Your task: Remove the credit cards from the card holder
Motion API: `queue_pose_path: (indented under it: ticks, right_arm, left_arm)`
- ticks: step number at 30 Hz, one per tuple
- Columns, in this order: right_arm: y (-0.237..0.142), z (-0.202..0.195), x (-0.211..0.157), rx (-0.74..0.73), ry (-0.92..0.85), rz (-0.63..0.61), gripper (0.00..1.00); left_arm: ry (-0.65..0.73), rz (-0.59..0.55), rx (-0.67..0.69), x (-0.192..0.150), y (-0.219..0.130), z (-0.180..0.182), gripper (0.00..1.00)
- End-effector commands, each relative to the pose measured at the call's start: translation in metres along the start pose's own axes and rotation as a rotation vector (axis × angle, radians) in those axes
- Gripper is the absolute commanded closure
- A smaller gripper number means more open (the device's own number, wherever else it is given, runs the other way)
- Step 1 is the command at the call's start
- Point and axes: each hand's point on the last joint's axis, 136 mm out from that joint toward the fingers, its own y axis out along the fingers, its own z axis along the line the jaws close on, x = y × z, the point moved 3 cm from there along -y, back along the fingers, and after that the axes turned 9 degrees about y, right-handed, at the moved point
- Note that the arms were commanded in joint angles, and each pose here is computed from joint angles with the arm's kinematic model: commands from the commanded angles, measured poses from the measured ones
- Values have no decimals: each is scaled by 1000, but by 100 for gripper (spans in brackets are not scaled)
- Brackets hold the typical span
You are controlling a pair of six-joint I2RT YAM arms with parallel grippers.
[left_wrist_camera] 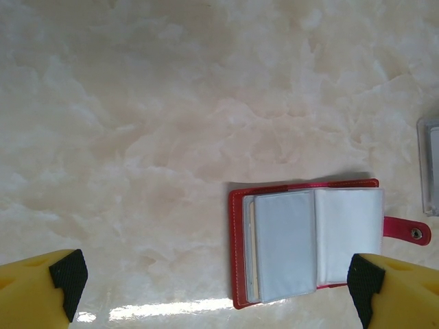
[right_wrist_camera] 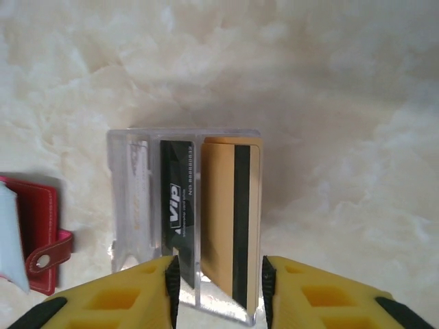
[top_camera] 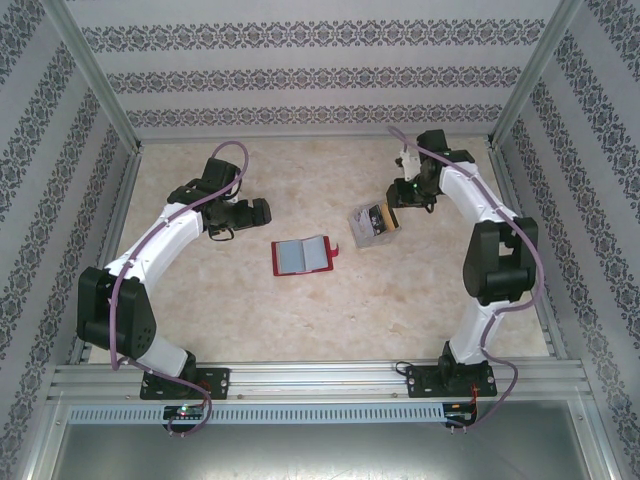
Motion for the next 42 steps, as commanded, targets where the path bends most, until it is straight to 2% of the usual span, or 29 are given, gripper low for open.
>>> queue_pose_path:
  ticks: [1, 3, 6, 13, 19, 25, 31, 42]
  right_arm:
    - [-32, 25, -2, 30, 46, -82, 56]
    - [-31, 44, -8, 39, 81, -91, 56]
    - [-17, 85, -30, 27, 32, -57, 52]
    - [38, 180, -85, 54, -37, 40, 47]
    - [82, 228, -116, 77, -73, 131, 51]
    - [114, 226, -126, 10, -62, 179, 52]
    - [131, 211, -131, -36, -28, 218, 63]
    - [147, 199, -136, -42, -7, 266, 63]
  left_arm:
    - [-45, 35, 13, -9, 6, 8, 1]
    - [-59, 33, 16, -10, 7, 9, 1]
    - [-86, 31, 37, -11, 8, 14, 1]
    - [-169, 23, 88, -16, 7, 33, 1]
    - [-197, 19, 85, -20, 3, 42, 1]
    - [-198, 27, 61, -23, 3, 40, 1]
    - [-192, 64, -10, -30, 9, 32, 1]
    - [-234, 107, -128, -35, 28, 18, 1]
